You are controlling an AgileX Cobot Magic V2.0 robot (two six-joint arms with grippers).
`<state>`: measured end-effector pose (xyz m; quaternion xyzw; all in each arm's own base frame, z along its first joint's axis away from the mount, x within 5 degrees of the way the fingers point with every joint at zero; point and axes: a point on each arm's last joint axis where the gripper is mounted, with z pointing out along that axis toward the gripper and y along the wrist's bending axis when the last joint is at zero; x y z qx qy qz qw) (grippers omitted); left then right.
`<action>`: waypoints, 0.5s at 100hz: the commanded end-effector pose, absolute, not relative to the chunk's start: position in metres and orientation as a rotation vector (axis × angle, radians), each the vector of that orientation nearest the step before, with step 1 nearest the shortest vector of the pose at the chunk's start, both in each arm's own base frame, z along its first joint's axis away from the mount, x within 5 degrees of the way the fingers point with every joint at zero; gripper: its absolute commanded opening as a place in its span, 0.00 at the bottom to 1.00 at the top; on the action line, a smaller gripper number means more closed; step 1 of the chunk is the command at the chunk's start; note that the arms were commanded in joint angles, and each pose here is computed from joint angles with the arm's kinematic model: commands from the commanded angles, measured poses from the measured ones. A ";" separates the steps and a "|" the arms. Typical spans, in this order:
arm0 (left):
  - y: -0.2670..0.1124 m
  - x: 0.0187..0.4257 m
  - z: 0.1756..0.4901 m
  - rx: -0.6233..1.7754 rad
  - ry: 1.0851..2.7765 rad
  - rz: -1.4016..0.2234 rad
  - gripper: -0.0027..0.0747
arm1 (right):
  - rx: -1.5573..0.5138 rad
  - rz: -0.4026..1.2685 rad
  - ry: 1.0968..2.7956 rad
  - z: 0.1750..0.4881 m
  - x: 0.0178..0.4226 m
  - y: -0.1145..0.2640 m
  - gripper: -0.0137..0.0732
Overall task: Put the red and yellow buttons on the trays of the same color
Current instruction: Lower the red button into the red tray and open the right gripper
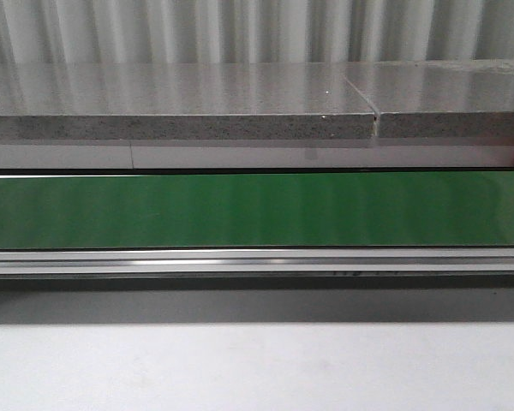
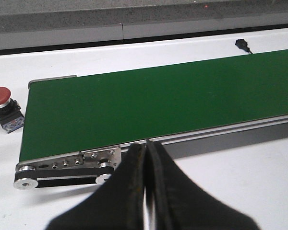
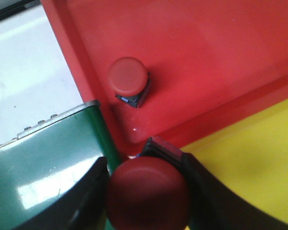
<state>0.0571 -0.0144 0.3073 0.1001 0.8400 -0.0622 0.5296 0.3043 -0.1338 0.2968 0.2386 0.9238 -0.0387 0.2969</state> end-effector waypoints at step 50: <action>-0.015 0.059 0.321 0.222 1.920 -0.170 0.01 | 0.643 -0.097 2.309 0.275 0.341 -0.152 0.27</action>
